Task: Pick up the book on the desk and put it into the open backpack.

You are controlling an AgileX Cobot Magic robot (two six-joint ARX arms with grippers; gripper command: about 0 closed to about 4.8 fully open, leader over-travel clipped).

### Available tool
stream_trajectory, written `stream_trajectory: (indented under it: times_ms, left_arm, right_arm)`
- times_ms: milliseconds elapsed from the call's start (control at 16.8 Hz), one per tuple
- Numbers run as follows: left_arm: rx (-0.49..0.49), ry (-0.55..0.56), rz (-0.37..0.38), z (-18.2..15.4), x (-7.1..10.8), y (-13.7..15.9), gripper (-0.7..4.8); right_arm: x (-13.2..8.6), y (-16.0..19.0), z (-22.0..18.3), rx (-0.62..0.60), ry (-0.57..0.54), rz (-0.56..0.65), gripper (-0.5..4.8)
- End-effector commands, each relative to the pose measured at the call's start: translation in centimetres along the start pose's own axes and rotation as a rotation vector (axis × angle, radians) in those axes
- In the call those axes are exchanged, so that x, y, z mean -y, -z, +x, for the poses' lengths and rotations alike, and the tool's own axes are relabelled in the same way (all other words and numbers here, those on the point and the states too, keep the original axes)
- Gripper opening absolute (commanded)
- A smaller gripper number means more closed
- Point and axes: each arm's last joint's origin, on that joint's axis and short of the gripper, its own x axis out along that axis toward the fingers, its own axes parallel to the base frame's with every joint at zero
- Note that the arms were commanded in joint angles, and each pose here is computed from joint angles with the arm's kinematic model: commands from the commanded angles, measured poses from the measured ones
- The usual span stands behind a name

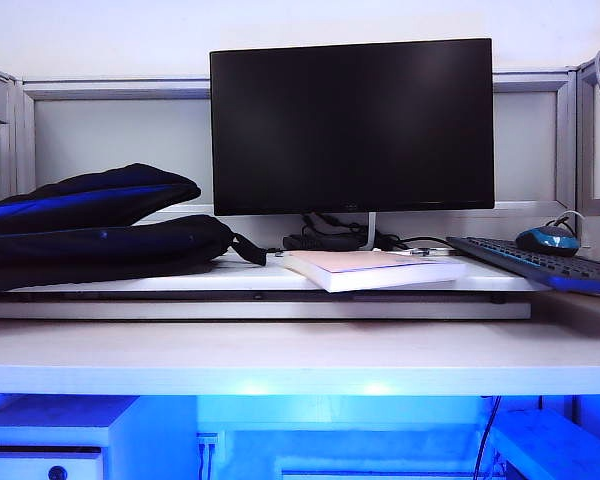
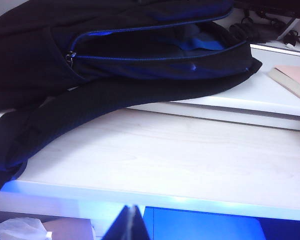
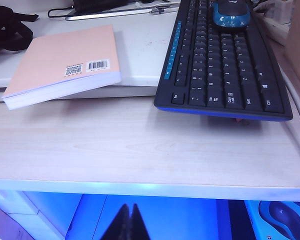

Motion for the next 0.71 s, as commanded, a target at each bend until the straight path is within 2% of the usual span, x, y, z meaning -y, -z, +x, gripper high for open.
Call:
stream_trajectory:
  times_ms: [60,715]
  left_arm:
    - [-0.019,-0.007,-0.003,0.02,-0.06,0.25,-0.03]
    - [0.049,0.008,0.002,0.00,0.06,-0.45,-0.02]
  right_arm:
    - [0.02,0.04,0.00,-0.003,0.003,-0.002,-0.05]
    - [-0.01,-0.16,-0.07,0.004,-0.001,0.005,-0.05]
